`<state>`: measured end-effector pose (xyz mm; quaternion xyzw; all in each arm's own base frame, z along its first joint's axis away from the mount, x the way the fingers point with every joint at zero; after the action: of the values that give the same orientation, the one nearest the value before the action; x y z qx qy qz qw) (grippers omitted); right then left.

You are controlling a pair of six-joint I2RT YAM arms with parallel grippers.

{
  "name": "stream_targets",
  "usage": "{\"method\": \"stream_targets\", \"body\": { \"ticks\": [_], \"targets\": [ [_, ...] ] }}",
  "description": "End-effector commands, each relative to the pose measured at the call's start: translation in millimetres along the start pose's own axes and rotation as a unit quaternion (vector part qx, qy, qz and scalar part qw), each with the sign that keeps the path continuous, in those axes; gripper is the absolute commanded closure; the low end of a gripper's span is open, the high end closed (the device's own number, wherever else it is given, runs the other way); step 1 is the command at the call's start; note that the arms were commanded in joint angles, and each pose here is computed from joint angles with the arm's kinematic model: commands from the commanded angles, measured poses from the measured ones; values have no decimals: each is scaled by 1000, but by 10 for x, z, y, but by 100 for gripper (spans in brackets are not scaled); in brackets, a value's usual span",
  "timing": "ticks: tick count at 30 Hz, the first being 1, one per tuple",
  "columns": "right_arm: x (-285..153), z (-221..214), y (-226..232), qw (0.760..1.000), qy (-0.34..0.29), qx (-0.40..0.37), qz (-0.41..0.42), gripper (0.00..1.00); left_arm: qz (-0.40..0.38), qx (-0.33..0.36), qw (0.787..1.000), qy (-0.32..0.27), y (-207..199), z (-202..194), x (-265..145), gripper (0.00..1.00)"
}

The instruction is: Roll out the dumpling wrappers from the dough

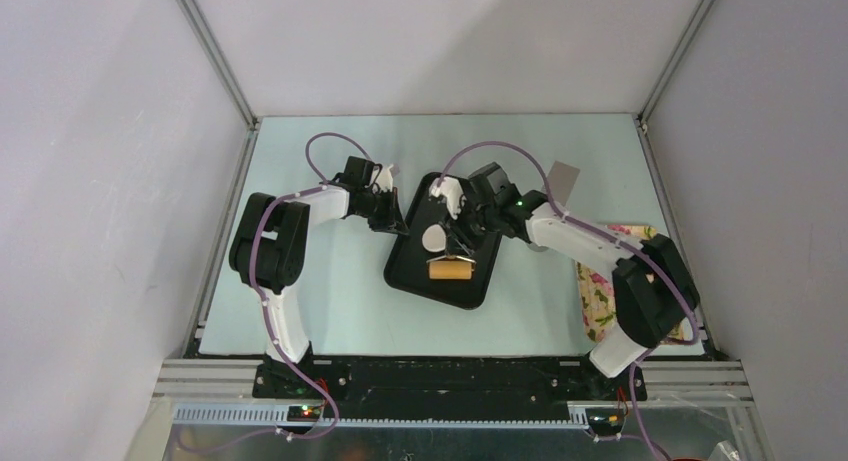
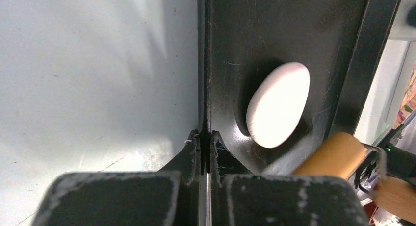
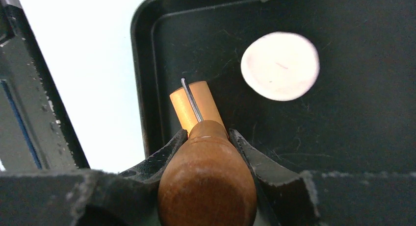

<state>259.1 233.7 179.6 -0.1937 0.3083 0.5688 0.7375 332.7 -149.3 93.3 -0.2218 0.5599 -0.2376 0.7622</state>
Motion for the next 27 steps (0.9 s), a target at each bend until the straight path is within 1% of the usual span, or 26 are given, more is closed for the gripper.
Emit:
{"method": "stream_targets", "body": {
  "ticks": [1, 3, 5, 8, 9, 10, 13, 18, 23, 27],
  "targets": [
    [-550, 490, 9, 990, -109, -68, -51, 100, 41, -35, 997, 59, 198, -240, 65, 100],
    [-637, 625, -84, 984, -132, -84, -87, 100, 41, -35, 997, 59, 200, -238, 69, 100],
    [-636, 687, -209, 979, -137, -89, -124, 100, 42, -35, 997, 59, 197, -239, 69, 100],
    [-458, 655, -401, 975, -119, -88, -164, 100, 43, -35, 997, 59, 196, -239, 68, 100],
    [-417, 663, -444, 973, -121, -91, -172, 100, 44, -35, 997, 58, 197, -239, 67, 100],
    [-313, 610, -502, 974, -109, -87, -176, 100, 44, -35, 997, 59, 196, -242, 68, 100],
    [-113, 541, -622, 974, -100, -83, -185, 100, 44, -34, 997, 58, 197, -240, 65, 100],
    [123, 323, -638, 984, -55, -70, -151, 100, 42, -33, 997, 58, 189, -243, 58, 100],
    [198, 118, -439, 993, 6, -60, -100, 100, 42, -34, 997, 59, 195, -242, 67, 100],
    [197, 4, -294, 994, 27, -66, -83, 100, 41, -35, 997, 59, 195, -239, 60, 100]
  ]
}}
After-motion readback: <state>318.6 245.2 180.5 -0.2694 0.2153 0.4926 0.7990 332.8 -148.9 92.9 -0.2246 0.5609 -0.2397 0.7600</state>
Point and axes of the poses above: each gripper's point midway between its finger pads, its own x axis out along the fingers, its own y axis along the line the jaws close on, z = x × y, the point moved 10 cm from there along -x, back along the fingers, and after that the axes turned 8 degrees about -x, right-handed, at the moved point
